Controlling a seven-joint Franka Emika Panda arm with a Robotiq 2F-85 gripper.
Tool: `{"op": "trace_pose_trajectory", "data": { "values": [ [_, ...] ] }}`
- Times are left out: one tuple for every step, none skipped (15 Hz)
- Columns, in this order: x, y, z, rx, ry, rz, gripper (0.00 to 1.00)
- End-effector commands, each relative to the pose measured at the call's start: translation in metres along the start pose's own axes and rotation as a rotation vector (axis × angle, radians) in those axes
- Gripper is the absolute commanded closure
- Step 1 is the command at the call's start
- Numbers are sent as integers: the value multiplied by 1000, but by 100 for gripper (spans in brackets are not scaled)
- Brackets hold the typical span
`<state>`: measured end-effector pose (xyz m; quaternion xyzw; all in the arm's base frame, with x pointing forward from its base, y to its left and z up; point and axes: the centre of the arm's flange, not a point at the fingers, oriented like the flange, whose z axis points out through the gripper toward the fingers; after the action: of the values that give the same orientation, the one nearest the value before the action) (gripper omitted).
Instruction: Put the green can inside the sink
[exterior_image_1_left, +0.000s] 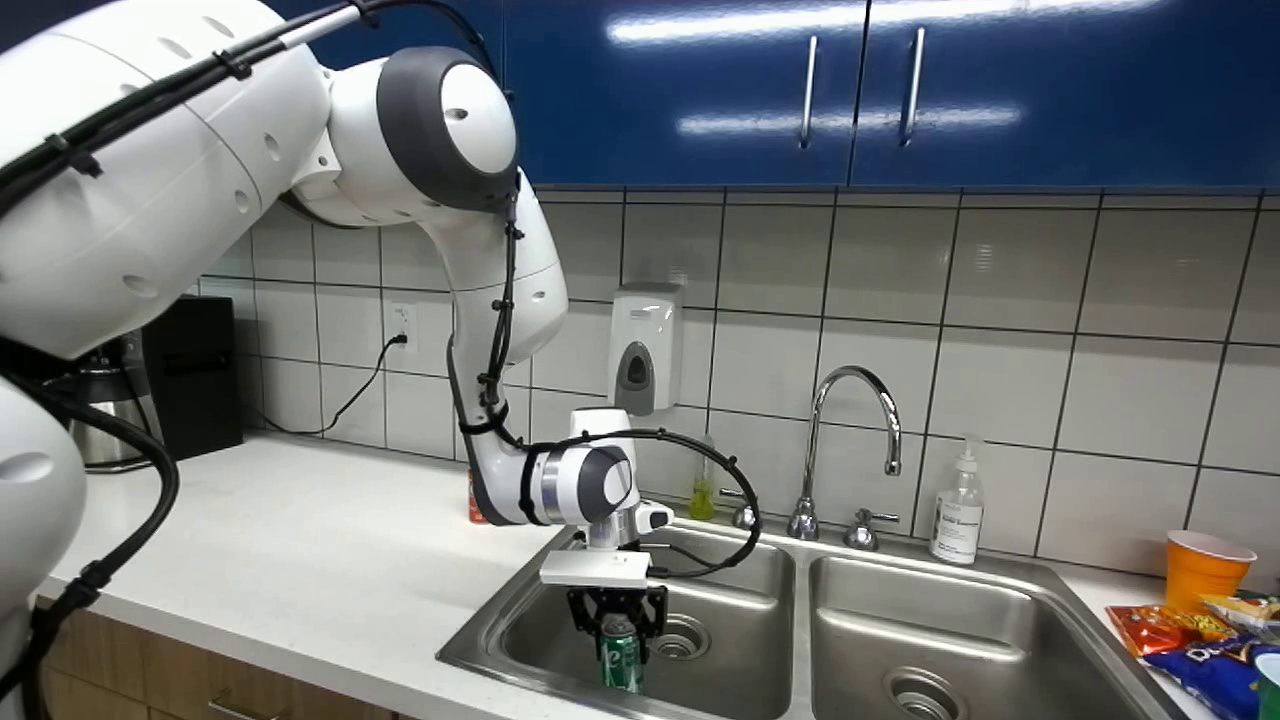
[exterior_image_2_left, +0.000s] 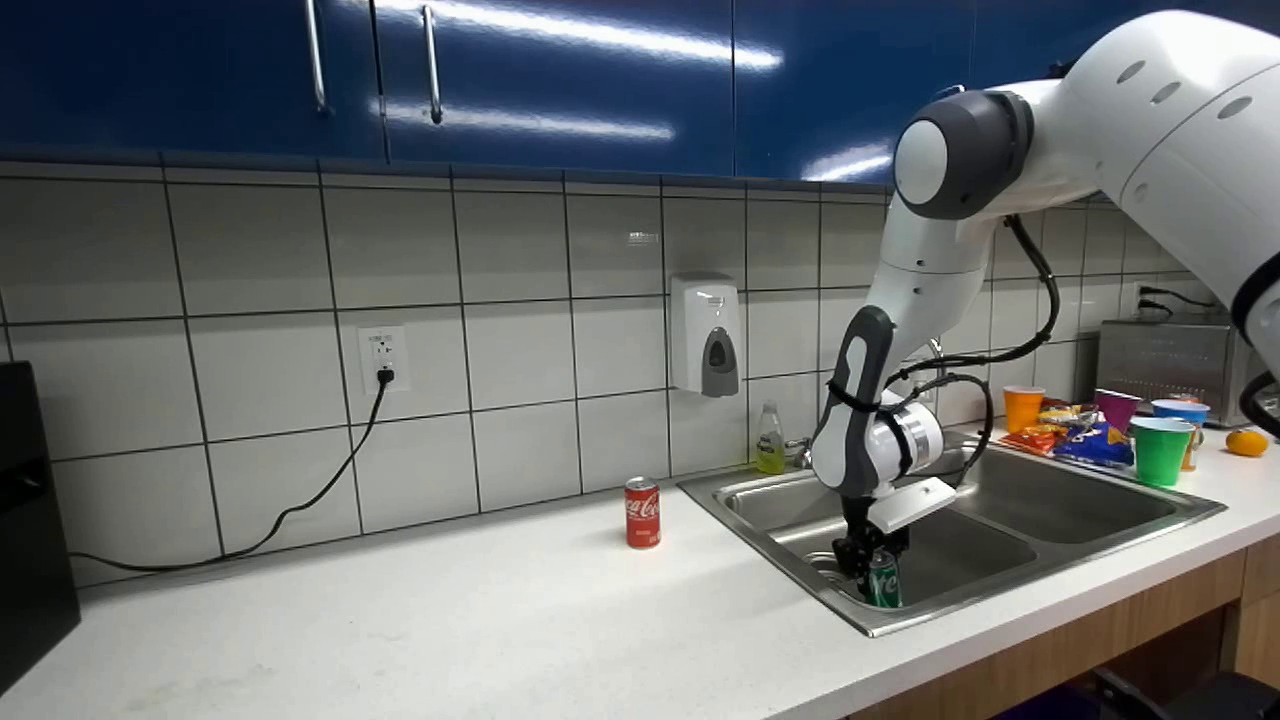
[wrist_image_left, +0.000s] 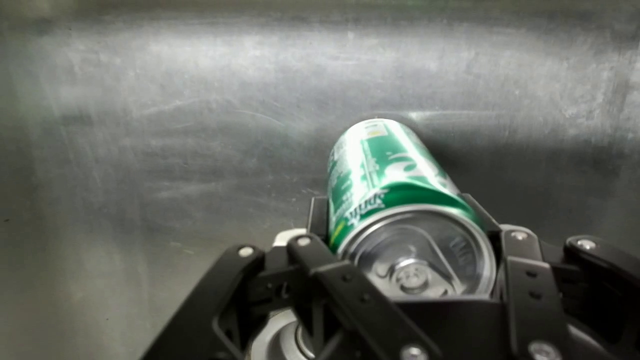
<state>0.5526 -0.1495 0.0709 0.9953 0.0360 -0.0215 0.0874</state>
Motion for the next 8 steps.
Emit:
{"op": "trace_pose_trajectory", "data": {
  "values": [
    [4, 0, 1, 4, 13, 25, 62],
    [4, 0, 1, 5, 10, 23, 12],
    [3, 0, 1, 3, 9, 22, 10],
    [3, 0, 1, 3, 8, 21, 4],
    [3, 0, 1, 3, 8, 22, 0],
    [3, -1, 1, 4, 6, 20, 0],
    [2, -1, 0, 4, 3, 18, 0],
    [2, -1, 0, 6, 3, 18, 0]
  ]
}}
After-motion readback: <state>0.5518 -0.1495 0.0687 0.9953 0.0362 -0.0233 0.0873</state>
